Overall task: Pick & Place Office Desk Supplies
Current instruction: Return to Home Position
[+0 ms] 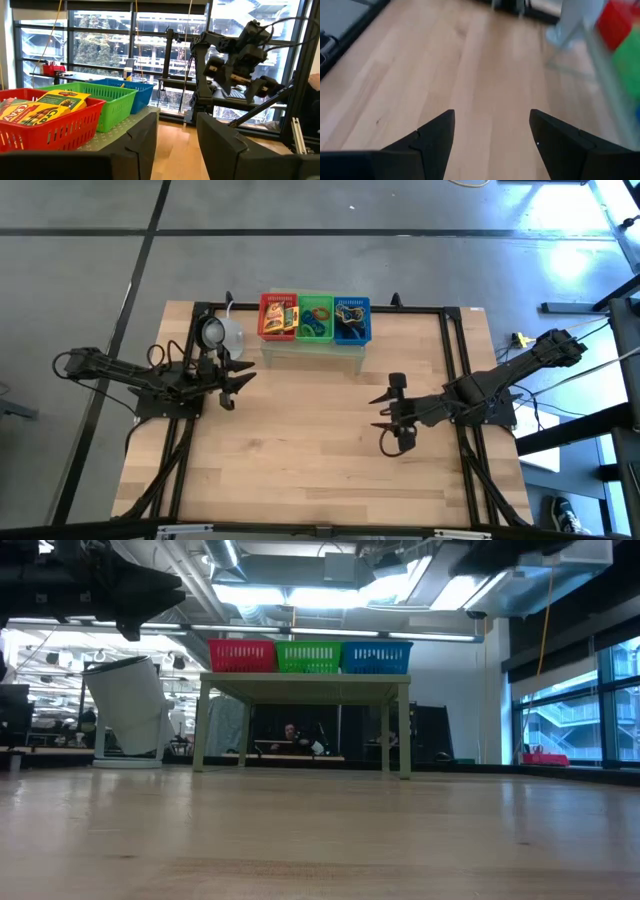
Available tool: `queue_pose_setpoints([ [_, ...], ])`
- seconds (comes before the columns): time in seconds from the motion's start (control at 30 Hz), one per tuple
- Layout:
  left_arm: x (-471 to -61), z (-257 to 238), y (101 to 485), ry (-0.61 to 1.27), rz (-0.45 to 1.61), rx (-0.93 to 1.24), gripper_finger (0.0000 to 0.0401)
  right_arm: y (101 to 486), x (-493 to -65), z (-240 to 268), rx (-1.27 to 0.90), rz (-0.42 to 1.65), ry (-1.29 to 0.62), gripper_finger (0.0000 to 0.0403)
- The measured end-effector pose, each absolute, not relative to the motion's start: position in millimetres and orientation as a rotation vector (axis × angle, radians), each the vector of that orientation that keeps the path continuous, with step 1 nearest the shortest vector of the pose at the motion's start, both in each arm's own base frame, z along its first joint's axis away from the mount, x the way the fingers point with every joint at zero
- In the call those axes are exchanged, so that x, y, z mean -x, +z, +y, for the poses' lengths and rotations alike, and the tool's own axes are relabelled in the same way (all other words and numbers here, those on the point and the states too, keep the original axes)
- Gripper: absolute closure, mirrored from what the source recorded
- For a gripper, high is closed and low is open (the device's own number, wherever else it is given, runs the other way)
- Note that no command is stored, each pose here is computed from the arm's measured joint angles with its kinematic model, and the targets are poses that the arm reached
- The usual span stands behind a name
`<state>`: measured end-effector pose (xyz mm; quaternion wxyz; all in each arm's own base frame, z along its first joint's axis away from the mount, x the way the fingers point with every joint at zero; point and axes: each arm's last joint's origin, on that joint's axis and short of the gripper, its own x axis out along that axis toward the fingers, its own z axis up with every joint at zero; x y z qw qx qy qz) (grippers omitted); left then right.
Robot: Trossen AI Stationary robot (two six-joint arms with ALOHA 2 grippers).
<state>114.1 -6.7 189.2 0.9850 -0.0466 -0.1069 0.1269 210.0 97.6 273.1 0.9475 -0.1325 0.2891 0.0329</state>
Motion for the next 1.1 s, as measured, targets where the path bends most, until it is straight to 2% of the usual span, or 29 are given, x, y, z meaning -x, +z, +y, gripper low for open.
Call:
queue_pose_setpoints([
  [0.27,-114,-7,189,0.255,-0.215,0.093,0.0266,294,-227,105,0.375,0.316,0.104,0.0144],
  [0.43,-114,-7,189,0.255,-0.214,0.093,0.0269,290,-229,104,0.387,0.346,0.058,0.0144],
  [0.63,-114,-7,189,0.255,-0.214,0.093,0.0265,294,-230,108,0.302,0.3,0.153,0.0144],
  [0.73,-114,-7,189,0.255,-0.214,0.093,0.0265,301,-233,104,0.274,0.233,0.037,0.0144],
  [0.9,-114,-7,189,0.255,-0.214,0.093,0.0265,306,-221,88,0.155,0.242,-0.346,0.0144],
  [0.97,-114,-7,189,0.255,-0.214,0.093,0.0266,302,-217,85,0.126,0.272,-0.394,0.0144],
  [1.1,-114,-7,189,0.255,-0.214,0.093,0.0267,307,-212,80,0.113,0.27,-0.36,0.0144],
])
